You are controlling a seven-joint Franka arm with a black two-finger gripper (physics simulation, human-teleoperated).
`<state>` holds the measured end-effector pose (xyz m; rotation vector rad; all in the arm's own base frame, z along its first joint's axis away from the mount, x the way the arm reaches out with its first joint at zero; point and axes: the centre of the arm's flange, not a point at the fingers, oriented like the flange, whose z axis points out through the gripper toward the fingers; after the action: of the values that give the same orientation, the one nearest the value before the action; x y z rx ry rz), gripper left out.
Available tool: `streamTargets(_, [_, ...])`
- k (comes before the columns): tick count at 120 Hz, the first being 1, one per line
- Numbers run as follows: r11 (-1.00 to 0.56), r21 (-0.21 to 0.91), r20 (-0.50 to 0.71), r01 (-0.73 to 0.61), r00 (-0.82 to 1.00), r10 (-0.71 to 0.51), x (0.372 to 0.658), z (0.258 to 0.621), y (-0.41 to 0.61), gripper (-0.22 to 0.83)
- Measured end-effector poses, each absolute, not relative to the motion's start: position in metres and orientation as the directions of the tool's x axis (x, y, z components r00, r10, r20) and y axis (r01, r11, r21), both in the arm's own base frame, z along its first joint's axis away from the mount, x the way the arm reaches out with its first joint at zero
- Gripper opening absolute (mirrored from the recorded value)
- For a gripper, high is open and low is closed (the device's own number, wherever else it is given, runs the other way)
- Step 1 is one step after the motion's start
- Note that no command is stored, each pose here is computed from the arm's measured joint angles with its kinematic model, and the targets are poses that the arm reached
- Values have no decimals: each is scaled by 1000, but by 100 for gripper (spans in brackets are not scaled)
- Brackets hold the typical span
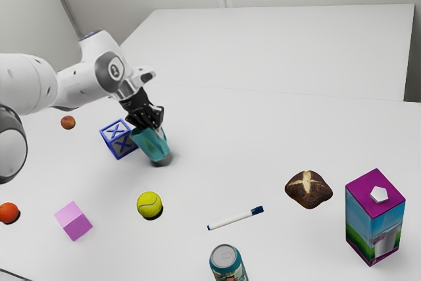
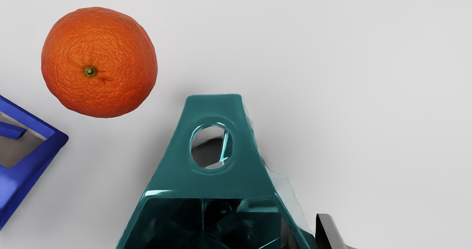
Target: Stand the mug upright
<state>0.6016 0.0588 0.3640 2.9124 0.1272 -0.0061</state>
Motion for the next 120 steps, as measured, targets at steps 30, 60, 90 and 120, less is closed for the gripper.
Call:
streamTargets(30, [-981,112,-34,160,987,157,602,362,45,-16])
streamTargets(60, [-971,26,-49,236,971,234,601,360,36,-16])
streamTargets(90, [-954,-51,-53,295,953,297,592,355,19,-16])
streamTargets(120, [-928,-93,-21,360,931,363,587,347,12,-16])
